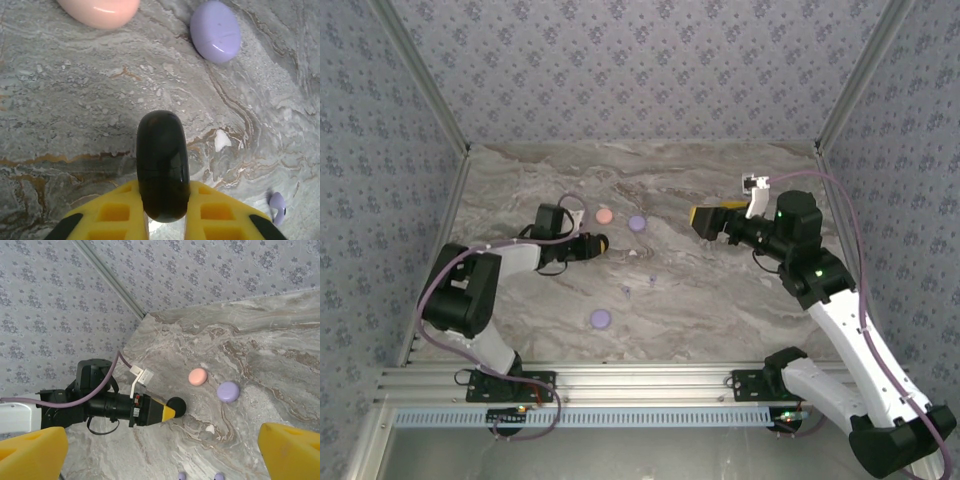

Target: Insert the wireless bluetooth earbuds into the charging case

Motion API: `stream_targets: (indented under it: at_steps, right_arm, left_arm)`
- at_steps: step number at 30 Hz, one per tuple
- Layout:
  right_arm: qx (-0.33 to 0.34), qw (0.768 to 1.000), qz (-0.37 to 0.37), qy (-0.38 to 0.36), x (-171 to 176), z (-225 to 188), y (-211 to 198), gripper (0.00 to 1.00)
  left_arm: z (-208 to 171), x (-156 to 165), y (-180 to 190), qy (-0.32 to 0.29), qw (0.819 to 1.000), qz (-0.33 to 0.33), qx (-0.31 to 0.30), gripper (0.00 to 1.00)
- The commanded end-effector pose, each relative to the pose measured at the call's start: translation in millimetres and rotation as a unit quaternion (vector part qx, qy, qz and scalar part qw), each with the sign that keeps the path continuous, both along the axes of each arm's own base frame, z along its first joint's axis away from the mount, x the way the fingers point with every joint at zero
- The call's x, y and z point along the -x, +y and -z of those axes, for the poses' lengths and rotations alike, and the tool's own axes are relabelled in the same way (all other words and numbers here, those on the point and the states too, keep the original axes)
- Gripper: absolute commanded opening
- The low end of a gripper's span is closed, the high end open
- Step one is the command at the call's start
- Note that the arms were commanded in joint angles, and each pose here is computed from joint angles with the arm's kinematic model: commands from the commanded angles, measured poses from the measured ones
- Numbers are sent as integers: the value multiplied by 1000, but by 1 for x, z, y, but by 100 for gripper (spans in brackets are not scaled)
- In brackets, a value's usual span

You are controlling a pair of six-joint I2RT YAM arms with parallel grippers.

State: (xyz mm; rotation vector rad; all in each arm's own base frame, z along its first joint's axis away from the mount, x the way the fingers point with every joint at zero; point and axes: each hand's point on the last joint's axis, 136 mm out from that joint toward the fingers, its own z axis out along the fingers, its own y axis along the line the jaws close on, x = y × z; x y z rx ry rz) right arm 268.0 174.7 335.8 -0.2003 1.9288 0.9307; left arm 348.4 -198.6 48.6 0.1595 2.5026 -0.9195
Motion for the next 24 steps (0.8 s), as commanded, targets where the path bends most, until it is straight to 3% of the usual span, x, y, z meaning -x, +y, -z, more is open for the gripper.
stream_targets:
  at_steps: [1,7,11,18,24]
  right_arm:
    - [12,1000,4,3,1,5,-1,100]
    - [44,999,-6,-3,4,12,5,100]
    - [92,994,-48,-36,11,17,18,100]
    - [231,958,-146,-84,29,51,57,100]
    - [313,927,-206,-3,40,109,104,100]
  left_arm:
    - [3,-2,-2,19,1000,7,11,26]
    - [13,0,8,36,999,9,1,46]
    - [2,-2,19,27,1000,5,-6,52]
    - [-59,-6,32,-66,998,-20,-3,63]
    - [-108,3,57,-154,985,-80,-26,76]
